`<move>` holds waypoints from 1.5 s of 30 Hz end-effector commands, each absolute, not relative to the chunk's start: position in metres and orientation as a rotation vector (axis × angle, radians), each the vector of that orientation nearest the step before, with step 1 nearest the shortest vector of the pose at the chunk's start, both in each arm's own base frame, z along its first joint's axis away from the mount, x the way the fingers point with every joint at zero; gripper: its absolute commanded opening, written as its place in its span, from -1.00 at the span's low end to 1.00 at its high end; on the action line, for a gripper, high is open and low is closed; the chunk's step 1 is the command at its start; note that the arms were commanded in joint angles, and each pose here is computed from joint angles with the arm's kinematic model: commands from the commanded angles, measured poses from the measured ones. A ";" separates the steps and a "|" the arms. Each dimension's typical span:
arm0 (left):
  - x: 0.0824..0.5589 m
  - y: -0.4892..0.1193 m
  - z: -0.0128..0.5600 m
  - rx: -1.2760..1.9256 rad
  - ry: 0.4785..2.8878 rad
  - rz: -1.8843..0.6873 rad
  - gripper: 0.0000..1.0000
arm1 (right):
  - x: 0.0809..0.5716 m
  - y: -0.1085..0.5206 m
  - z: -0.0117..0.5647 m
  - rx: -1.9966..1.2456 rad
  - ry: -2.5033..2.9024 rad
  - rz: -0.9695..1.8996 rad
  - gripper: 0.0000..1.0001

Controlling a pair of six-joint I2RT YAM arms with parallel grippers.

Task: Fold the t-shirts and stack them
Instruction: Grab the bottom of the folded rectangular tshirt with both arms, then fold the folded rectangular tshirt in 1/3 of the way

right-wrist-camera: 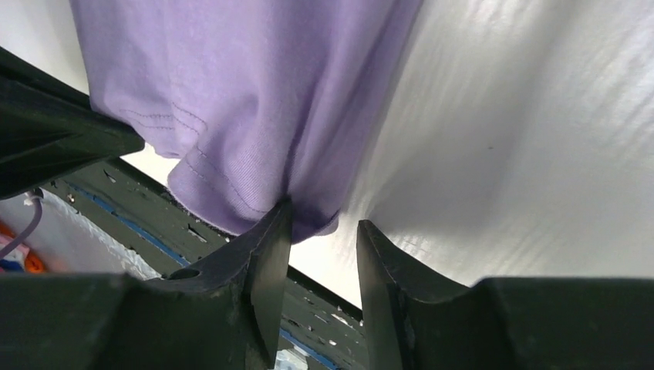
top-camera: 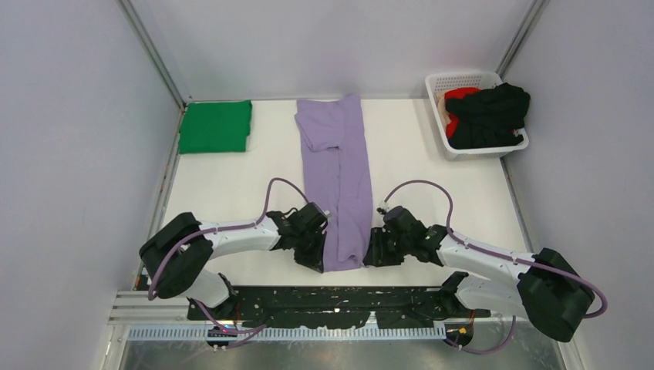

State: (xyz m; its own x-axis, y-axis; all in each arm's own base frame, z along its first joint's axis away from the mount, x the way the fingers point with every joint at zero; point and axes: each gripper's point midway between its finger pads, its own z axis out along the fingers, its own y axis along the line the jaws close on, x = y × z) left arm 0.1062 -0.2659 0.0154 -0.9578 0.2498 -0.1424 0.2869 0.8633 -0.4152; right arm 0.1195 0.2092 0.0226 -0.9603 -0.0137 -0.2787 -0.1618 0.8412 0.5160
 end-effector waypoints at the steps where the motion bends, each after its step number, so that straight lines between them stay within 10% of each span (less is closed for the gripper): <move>1: 0.106 -0.256 0.015 0.411 2.917 -0.644 -1.00 | 0.121 0.222 0.027 -0.165 2.755 0.782 -0.19; 10: 0.106 -0.253 0.017 0.404 2.890 -0.661 -1.00 | 0.126 0.218 0.010 -0.085 2.801 0.548 -0.41; 14: 0.105 -0.241 0.020 0.401 2.886 -0.600 -1.00 | 0.125 0.205 0.003 -0.048 2.817 0.446 -0.87; 28: 0.078 -0.224 0.038 0.428 2.863 -0.715 -1.00 | 0.082 0.193 0.028 -0.193 2.826 0.656 -0.90; 45: 0.189 -0.261 0.109 0.260 2.608 -0.703 -1.00 | 0.212 0.209 0.110 -0.118 2.421 0.558 -0.90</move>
